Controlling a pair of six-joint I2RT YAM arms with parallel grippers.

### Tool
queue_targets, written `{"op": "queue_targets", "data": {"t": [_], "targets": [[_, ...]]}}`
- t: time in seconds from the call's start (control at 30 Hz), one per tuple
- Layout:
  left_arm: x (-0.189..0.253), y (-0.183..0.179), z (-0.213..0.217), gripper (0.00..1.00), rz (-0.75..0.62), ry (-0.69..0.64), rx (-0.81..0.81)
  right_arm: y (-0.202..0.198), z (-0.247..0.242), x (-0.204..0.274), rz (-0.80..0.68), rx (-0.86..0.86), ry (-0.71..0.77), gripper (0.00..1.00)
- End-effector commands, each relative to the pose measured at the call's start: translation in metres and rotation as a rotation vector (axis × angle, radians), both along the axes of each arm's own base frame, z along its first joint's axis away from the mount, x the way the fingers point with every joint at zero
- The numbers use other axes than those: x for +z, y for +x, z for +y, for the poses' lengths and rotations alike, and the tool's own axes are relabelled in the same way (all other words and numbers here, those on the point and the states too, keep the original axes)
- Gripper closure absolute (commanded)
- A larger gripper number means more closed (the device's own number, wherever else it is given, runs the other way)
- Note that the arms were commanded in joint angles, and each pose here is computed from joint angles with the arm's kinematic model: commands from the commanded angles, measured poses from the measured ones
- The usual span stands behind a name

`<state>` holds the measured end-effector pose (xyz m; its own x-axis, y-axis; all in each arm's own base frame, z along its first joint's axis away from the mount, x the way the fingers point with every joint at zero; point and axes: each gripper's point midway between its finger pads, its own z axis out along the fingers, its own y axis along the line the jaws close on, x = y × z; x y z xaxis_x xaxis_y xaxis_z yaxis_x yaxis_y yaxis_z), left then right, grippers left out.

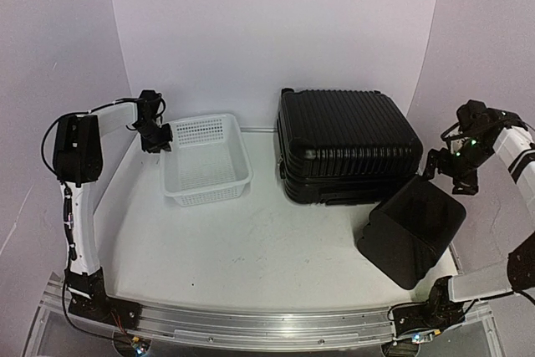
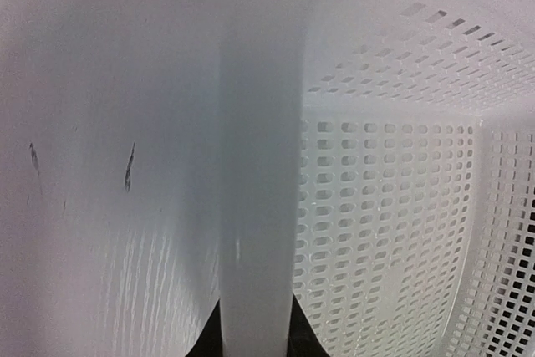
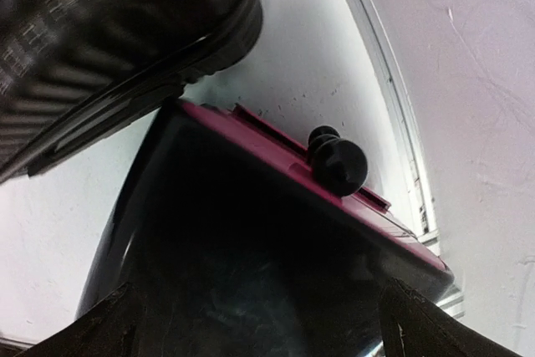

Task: Open, take out, and arrange the luggage

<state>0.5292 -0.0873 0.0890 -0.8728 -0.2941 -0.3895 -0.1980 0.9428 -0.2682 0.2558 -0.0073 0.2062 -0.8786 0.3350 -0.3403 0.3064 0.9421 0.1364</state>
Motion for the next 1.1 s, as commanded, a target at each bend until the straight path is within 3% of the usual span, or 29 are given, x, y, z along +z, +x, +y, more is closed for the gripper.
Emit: {"op": "queue_targets", "data": {"t": [0.0,0.07,0.13,0.27,0.37,0.47,0.6,0.73,0.87,1.0,1.07], "targets": [[0.021,0.035,-0.008,0.93,-0.065,-0.018,-0.058,0.018,-0.016,-0.001,0.004,-0.14,0.162,0.02],[0.026,0.046,-0.002,0.83,-0.089,0.014,-0.05,0.023,-0.03,-0.005,0.021,-0.207,0.164,0.02],[0.043,0.057,0.009,0.67,-0.124,0.039,-0.039,0.026,-0.044,-0.005,0.024,-0.27,0.156,0.02],[0.073,0.05,0.026,0.23,-0.15,0.105,-0.024,0.027,-0.061,-0.013,0.053,-0.323,0.136,0.02],[0.1,0.025,0.015,0.09,-0.163,0.045,-0.054,0.029,-0.062,-0.021,0.074,-0.328,0.169,0.02],[0.13,-0.01,-0.009,0.04,-0.196,-0.019,-0.117,0.033,-0.051,-0.024,0.083,-0.306,0.242,0.02],[0.149,-0.07,-0.085,0.01,-0.225,-0.161,-0.33,0.026,-0.023,-0.018,0.058,-0.25,0.375,0.02],[0.148,-0.16,-0.185,0.01,-0.212,-0.363,-0.628,0.007,-0.002,-0.017,0.076,-0.183,0.405,0.02],[0.151,-0.248,-0.267,0.02,-0.228,-0.486,-0.873,-0.014,0.027,-0.027,0.136,-0.109,0.393,0.02],[0.156,-0.33,-0.339,0.05,-0.238,-0.645,-1.097,-0.022,0.043,-0.034,0.146,-0.116,0.382,0.02],[0.15,-0.354,-0.367,0.08,-0.197,-0.671,-1.15,-0.018,0.057,-0.037,0.134,-0.126,0.417,0.02]]}}
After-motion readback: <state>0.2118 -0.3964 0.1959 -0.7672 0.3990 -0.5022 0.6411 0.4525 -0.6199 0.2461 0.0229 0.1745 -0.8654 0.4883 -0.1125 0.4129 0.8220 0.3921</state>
